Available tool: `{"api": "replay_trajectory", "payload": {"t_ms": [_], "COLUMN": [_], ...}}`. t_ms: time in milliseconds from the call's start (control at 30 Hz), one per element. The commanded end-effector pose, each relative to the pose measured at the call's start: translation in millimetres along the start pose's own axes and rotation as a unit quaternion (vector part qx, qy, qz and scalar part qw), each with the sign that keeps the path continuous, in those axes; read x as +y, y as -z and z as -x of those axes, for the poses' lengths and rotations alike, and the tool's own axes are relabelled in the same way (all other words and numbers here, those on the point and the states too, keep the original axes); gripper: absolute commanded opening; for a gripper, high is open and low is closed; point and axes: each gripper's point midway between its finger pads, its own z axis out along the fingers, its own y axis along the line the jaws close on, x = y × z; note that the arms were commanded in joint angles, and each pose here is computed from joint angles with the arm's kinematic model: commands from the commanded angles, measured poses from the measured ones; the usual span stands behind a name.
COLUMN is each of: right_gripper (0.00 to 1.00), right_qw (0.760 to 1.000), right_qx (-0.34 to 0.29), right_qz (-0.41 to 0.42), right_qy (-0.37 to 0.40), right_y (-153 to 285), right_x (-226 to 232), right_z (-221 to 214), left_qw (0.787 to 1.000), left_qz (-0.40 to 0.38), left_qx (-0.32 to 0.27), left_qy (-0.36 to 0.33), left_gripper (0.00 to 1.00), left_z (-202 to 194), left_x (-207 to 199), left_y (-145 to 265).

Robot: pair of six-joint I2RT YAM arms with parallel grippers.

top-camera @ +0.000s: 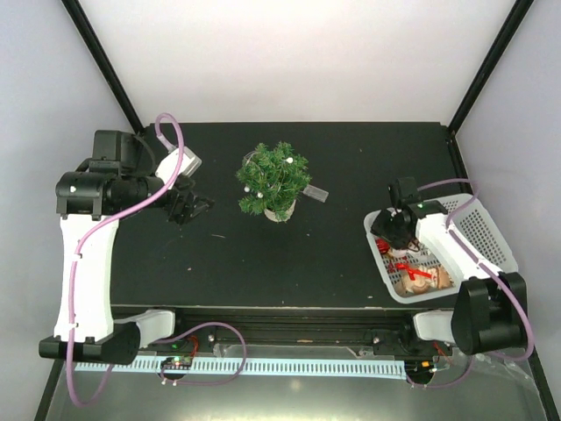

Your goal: Decorate the small christmas tree

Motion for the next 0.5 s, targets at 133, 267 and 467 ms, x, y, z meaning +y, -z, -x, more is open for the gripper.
{"api": "replay_trajectory", "payload": {"t_ms": [133, 267, 467], "right_gripper": [0.43, 0.43, 0.43], "right_qw": [0.985, 0.981, 0.992], "right_qx": [-0.008, -0.043, -0.087], "right_qz": [0.165, 0.183, 0.076], "right_qy": [0.045, 0.043, 0.057], "right_y": [15, 30, 47], "right_x": [84, 97, 66], "right_z": [30, 49, 68], "left_qw": [1.0, 1.0, 1.0], "left_qz": [-0.003, -0.004, -0.002], "left_qx": [0.01, 0.011, 0.01], "left_qy": [0.02, 0.023, 0.026], "left_gripper": [0.8, 0.8, 0.8], "left_z": [-18, -17, -15], "left_x": [-9, -6, -3], "left_y": [-2, -4, -6]}}
